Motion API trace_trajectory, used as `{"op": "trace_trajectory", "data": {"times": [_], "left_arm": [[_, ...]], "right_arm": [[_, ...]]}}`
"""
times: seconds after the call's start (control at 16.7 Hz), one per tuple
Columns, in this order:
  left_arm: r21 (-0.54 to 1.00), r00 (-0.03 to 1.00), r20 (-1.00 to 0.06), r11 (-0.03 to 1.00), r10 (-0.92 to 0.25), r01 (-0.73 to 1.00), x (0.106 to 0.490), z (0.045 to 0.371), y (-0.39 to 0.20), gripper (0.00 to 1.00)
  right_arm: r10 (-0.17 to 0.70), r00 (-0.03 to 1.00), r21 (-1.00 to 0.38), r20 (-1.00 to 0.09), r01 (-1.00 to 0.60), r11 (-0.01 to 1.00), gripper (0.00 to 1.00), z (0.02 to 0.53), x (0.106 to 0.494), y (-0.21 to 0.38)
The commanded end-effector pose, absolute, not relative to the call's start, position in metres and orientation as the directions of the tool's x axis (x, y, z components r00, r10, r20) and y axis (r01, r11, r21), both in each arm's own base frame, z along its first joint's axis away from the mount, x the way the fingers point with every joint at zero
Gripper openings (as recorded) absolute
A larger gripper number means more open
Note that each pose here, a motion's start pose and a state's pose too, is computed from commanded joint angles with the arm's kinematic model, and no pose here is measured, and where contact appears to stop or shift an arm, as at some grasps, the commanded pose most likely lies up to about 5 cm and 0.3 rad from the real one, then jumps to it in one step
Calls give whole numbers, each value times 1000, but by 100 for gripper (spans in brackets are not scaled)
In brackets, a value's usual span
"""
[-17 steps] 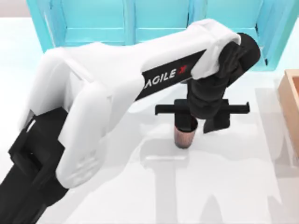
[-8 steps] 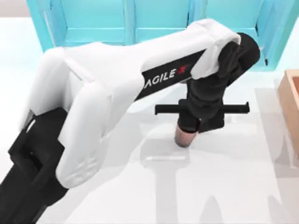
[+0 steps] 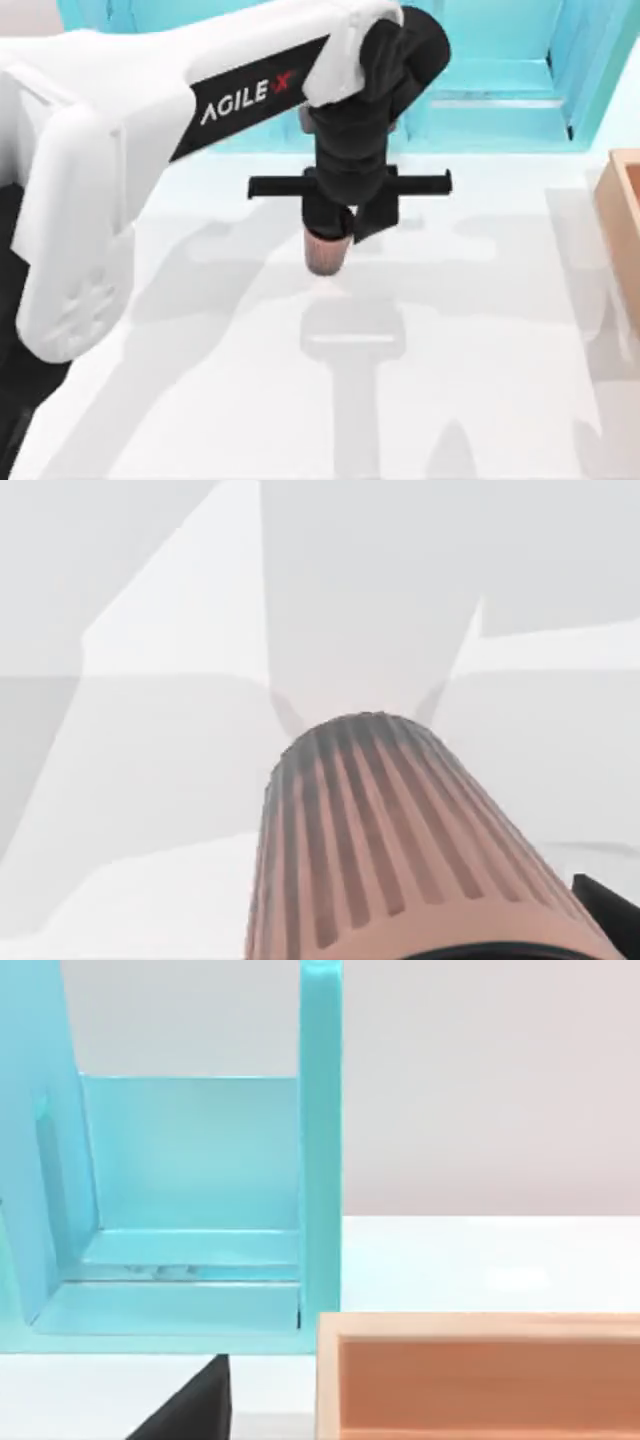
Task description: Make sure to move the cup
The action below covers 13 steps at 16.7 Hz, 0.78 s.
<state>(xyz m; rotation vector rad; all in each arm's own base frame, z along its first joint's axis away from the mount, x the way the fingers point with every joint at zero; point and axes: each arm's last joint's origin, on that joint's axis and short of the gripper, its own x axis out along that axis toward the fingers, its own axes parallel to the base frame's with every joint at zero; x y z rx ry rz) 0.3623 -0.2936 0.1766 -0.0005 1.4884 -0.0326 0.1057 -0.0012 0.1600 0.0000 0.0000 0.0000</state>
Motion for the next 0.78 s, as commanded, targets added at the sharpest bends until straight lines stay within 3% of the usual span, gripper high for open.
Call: {"op": "trace_trajectory", "data": {"times": [0.18,0.42,0.78], "left_arm": [[-24,36,-999,1000,-24,13,377,191,-206,0],[-58,9,-998,998,-58,14,362,209,-96,0],[-87,22,-996,996,-87,17,345,218,-55,0]], "right_arm": [[0,1000,0,0,0,1000,100,160,106,-1],[0,1000,0,0,0,1000,100,160,106,-1],[0,1000,0,0,0,1000,100,160,106,-1]]}}
